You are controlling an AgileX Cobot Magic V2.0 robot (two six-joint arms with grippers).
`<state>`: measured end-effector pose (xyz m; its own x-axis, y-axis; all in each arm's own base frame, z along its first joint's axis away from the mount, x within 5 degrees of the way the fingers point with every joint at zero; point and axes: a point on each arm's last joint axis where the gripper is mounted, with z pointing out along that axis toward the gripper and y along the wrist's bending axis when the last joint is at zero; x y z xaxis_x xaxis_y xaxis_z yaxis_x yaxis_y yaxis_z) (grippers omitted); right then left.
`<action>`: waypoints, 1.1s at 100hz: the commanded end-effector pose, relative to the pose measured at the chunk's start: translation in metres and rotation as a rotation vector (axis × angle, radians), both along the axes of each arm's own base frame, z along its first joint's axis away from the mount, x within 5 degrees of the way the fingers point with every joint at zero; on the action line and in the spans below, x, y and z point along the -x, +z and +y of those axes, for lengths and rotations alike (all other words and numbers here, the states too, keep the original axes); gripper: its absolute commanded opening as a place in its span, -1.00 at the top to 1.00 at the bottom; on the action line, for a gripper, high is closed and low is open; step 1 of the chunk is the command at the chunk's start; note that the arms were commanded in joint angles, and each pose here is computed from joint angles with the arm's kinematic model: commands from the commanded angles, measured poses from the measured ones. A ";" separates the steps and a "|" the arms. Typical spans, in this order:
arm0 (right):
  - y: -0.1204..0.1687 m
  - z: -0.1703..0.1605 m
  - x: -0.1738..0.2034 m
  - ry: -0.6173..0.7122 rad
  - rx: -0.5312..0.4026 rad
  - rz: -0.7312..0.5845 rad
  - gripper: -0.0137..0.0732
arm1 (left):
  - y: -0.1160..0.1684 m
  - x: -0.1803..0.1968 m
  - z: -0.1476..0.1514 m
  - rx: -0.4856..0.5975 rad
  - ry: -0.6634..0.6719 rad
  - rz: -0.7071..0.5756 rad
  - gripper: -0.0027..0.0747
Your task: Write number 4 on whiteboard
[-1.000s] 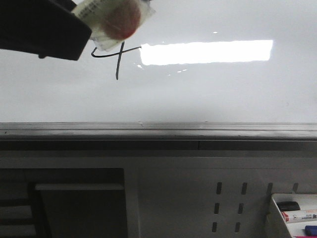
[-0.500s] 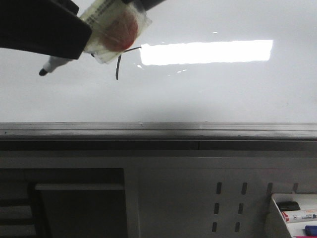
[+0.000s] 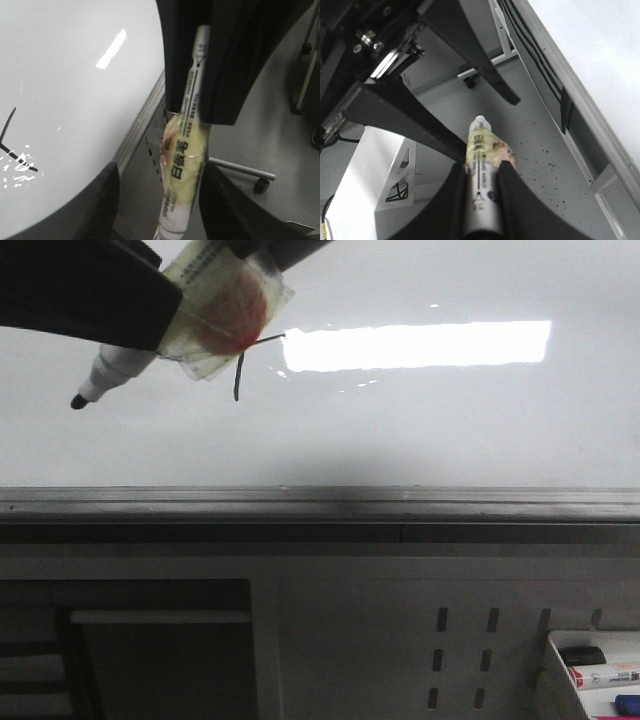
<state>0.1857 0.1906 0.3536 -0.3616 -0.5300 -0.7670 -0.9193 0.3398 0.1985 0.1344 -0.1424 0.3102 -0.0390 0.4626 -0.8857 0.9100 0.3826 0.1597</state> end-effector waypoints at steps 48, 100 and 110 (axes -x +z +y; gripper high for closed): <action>0.033 0.002 0.000 0.015 -0.074 -0.061 0.80 | 0.013 -0.002 -0.001 0.060 0.026 -0.019 0.12; 0.032 0.002 -0.001 0.015 -0.071 -0.060 0.80 | 0.013 -0.002 -0.001 0.060 0.026 -0.019 0.64; 0.032 0.002 -0.002 0.009 -0.074 -0.065 0.78 | 0.013 -0.002 -0.001 0.060 0.026 -0.019 0.86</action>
<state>0.1880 0.1935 0.3688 -0.3293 -0.5335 -0.7791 -0.9327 0.3125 0.1803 0.1338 -0.1426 0.3099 -0.0332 0.4668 -0.8837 0.9132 0.3735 0.1630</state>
